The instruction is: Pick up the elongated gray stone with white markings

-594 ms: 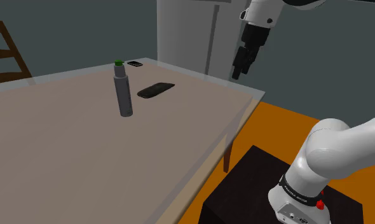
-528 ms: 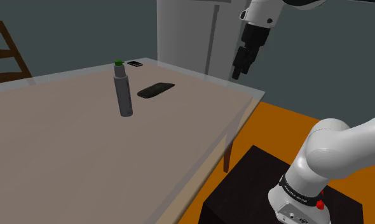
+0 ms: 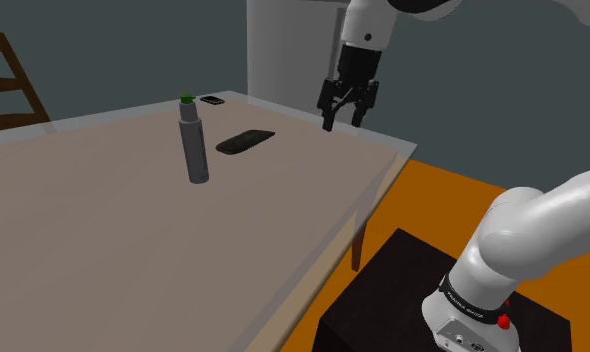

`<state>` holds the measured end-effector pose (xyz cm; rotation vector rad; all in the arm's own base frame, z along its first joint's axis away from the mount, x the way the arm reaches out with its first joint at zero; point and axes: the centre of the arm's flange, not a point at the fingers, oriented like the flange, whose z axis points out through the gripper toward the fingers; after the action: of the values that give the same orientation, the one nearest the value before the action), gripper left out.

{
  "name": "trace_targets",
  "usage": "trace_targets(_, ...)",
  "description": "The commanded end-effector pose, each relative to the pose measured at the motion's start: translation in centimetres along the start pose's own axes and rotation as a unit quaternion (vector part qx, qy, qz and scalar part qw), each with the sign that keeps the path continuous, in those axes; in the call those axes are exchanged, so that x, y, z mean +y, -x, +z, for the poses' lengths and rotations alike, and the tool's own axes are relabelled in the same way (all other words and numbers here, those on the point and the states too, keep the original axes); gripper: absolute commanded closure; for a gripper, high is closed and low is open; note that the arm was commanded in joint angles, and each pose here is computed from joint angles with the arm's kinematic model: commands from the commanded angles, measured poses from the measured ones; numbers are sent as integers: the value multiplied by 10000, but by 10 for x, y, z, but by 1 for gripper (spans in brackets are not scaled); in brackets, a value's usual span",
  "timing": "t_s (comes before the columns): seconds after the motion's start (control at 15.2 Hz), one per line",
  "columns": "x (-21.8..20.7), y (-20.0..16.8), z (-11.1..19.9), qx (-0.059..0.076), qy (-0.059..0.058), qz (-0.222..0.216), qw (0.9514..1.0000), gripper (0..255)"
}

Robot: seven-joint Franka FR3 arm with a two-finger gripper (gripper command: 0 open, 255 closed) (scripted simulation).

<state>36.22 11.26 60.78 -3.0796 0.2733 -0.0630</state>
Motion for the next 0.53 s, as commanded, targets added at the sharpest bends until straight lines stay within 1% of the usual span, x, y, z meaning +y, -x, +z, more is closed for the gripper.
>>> trace_targets(0.0,-22,-18,7,-87,-44,460,9989,0)
trace_targets(0.2,-50,-45,18,-209,-99,1091,9938,0)
trace_targets(0.33,-67,-64,26,-291,-136,1510,9880,0)
trace_targets(0.46,-82,-85,34,-371,-173,1926,9804,0)
